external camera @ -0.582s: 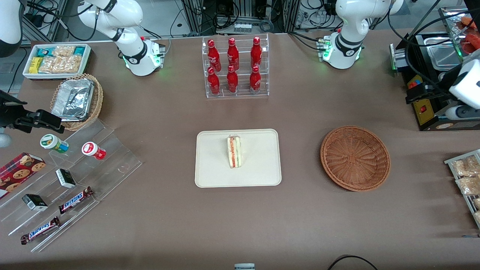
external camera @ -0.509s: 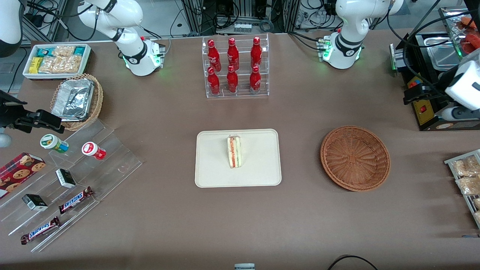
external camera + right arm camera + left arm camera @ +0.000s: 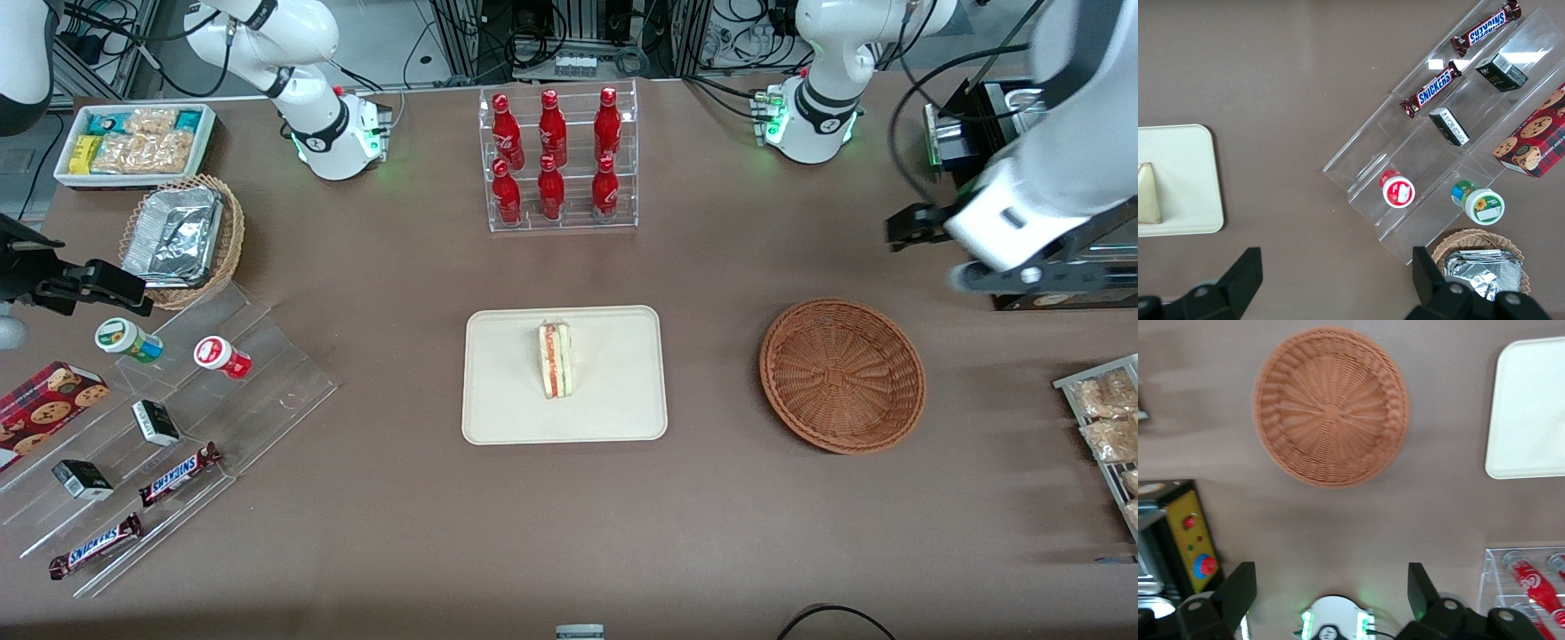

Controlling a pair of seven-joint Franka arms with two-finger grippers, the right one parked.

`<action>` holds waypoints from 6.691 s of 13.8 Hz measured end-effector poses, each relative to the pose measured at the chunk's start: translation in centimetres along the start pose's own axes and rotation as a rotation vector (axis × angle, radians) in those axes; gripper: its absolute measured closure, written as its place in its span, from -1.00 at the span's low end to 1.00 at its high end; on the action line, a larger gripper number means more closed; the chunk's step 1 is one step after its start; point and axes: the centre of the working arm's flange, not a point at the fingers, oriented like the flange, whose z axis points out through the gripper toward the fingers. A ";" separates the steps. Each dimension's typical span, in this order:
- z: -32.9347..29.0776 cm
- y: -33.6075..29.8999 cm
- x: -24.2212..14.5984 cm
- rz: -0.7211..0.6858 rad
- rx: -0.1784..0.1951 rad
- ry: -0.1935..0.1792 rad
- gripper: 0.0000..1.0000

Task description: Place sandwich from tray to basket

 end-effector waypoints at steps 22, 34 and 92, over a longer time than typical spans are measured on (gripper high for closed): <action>23.9 41.4 2.2 -0.271 -0.133 0.229 -0.99; 32.4 45.7 1.4 -0.229 -0.094 0.297 -0.74; 5.0 0.6 4.2 -0.820 0.141 0.099 -1.00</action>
